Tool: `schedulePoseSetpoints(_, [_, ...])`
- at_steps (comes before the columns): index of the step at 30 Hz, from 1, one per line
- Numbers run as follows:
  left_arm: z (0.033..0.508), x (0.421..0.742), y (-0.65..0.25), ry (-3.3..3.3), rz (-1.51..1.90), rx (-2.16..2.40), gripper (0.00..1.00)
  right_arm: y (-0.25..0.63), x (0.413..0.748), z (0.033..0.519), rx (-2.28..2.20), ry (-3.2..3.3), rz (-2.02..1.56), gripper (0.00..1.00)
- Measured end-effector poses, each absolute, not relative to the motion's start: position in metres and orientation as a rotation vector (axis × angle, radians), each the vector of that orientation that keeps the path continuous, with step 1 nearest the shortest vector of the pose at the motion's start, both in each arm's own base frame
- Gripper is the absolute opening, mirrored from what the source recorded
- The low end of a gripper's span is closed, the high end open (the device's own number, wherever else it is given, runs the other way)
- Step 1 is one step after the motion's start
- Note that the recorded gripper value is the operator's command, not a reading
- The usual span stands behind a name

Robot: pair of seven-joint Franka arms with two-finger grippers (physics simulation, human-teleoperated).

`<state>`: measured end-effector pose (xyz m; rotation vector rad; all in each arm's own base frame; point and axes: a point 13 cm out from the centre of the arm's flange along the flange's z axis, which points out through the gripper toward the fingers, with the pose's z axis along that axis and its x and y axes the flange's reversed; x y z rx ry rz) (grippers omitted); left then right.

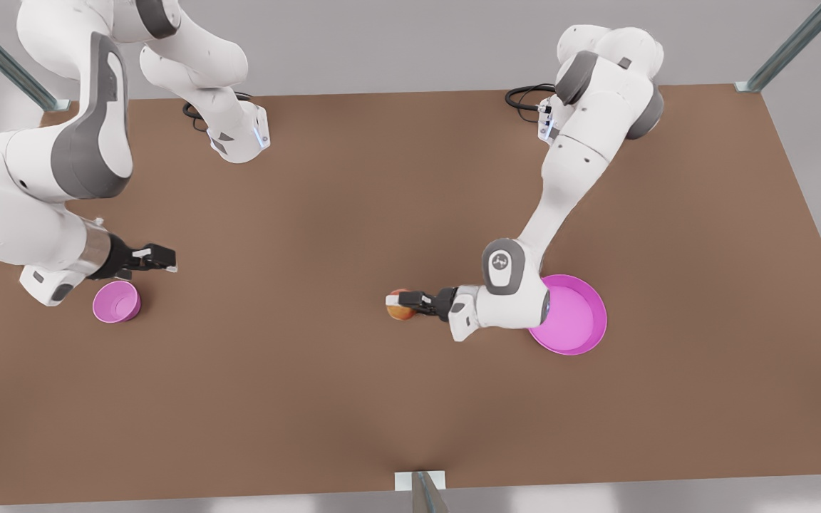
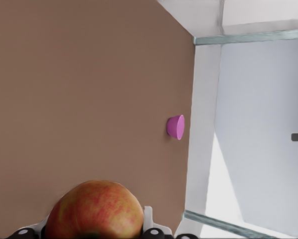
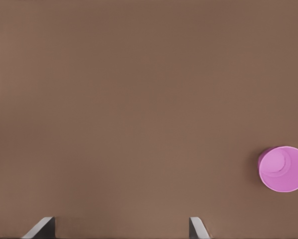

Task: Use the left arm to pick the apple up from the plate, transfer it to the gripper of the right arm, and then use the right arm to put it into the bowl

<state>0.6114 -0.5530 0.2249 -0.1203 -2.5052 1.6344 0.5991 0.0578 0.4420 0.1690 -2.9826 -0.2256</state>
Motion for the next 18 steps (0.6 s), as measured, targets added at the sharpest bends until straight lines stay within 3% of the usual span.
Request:
schedulePoseSetpoints(7, [0.288,0.635,-0.636,-2.476,2.226,-0.487,0.66,0.186,0.643,0.316,-0.052,-2.657,-1.04,1.0])
schedulePoseSetpoints(11, [0.313,0.639,-0.648,-2.533,2.38,-0.753,0.67,0.22,0.659,0.299,-0.212,-2.494,-1.335,1.0])
schedulePoseSetpoints(18, [0.306,0.632,-0.672,-2.605,2.506,-1.155,0.68,0.24,0.667,0.282,-0.354,-2.316,-1.593,1.0])
